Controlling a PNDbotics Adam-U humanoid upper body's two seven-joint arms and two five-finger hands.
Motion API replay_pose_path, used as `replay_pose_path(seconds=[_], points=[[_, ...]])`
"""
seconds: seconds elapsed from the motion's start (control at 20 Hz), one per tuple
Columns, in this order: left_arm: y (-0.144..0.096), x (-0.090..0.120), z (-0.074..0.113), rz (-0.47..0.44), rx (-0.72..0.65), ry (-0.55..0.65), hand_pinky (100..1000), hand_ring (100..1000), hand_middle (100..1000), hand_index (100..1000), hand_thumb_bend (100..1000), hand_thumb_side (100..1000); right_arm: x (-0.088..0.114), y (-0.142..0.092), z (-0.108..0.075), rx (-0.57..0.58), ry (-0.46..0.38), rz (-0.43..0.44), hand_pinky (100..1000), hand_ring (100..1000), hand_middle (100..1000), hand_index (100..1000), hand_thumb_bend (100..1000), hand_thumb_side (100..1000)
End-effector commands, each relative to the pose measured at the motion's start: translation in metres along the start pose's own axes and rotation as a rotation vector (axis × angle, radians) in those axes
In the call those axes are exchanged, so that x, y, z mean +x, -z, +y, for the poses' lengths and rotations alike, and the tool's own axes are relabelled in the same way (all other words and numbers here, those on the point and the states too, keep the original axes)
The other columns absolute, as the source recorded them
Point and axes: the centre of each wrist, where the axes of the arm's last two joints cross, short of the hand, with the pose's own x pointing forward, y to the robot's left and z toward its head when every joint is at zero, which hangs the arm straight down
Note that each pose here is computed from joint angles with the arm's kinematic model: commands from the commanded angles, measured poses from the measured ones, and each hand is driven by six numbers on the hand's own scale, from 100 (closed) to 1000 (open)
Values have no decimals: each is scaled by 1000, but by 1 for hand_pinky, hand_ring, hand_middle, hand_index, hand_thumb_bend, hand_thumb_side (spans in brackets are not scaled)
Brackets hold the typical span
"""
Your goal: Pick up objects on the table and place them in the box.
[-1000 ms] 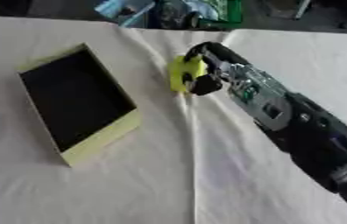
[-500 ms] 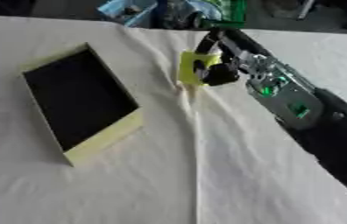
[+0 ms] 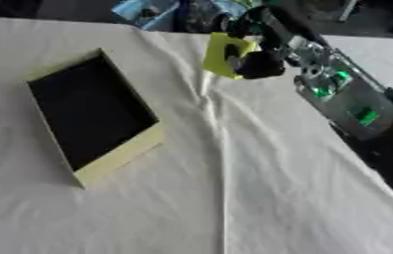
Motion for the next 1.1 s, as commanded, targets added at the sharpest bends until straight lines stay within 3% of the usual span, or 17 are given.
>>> replay_pose_path(seconds=[0.05, 0.3, 0.65, 1.1], points=[[4, 3, 11, -24, 23, 26, 603, 720, 698, 795, 100, 479, 8, -6, -22, -57, -10, -27, 189, 100, 100, 226, 100, 100], [4, 3, 11, -25, 28, 26, 602, 720, 699, 795, 100, 484, 19, -11, -29, -70, 14, -60, 176, 100, 100, 214, 100, 100], [5, 3, 12, -26, 35, 24, 602, 721, 699, 795, 100, 499, 49, -9, -37, -62, 38, -151, 167, 100, 100, 204, 100, 100], [7, 2, 18, -33, 87, 24, 603, 722, 699, 795, 100, 541, 99, 20, -12, -14, 53, -275, 160, 100, 100, 201, 100, 100]])
